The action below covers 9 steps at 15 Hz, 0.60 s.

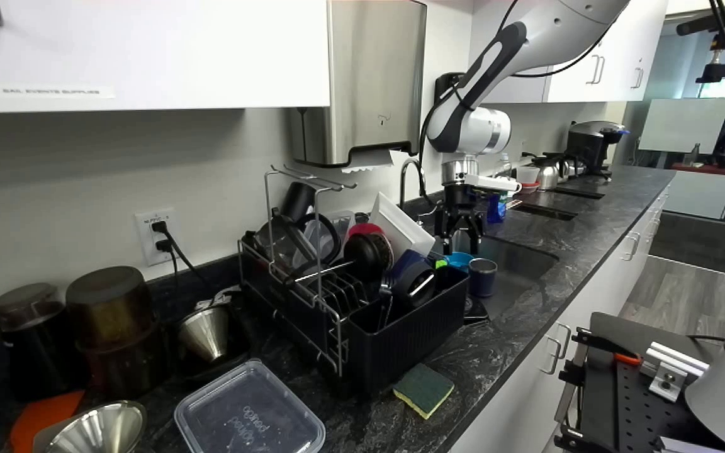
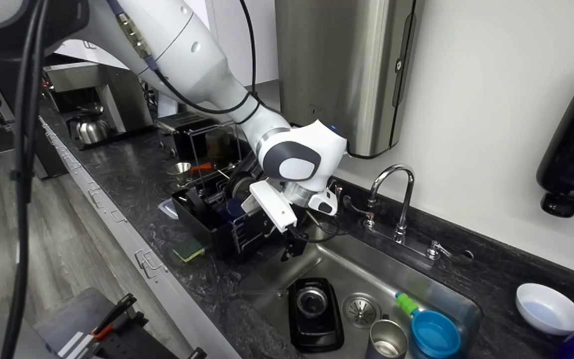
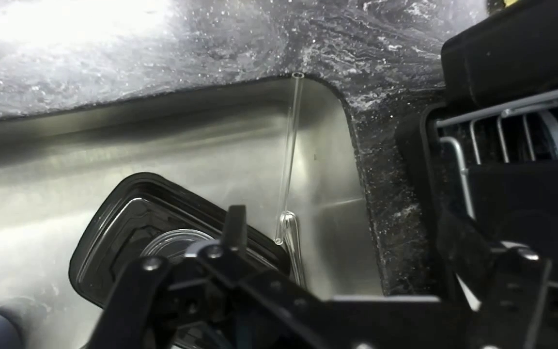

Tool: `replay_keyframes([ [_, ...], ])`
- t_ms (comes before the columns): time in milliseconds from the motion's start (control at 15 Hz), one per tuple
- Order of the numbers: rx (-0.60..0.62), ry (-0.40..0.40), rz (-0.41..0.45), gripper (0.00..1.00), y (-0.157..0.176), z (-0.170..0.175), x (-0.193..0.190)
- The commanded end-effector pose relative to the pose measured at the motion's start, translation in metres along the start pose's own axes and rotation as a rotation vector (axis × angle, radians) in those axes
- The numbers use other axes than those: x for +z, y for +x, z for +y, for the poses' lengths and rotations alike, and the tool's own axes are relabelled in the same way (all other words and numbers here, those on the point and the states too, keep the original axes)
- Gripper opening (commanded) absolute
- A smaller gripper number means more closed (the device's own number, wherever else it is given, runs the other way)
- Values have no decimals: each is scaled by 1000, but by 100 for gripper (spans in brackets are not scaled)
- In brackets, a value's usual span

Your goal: Take the straw out of the sink and put it in the cutlery compartment, pick the lid on the tray, place it on the cup in the sink, lift the cup, drop it in the sink then move the pan in the sink to the left

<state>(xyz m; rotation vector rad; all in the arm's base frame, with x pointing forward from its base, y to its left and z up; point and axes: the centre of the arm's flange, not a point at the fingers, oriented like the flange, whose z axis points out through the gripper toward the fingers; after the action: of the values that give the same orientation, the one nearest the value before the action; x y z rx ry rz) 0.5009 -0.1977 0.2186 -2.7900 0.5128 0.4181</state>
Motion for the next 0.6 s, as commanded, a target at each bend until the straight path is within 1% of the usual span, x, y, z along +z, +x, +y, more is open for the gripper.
replay_keyframes([
  [0, 0, 0, 0, 100, 0, 0, 0],
  [133, 0, 0, 0, 100, 0, 0, 0],
  [267, -9, -7, -27, 100, 12, 4, 2],
  [533, -21, -28, -48, 100, 29, 10, 10],
])
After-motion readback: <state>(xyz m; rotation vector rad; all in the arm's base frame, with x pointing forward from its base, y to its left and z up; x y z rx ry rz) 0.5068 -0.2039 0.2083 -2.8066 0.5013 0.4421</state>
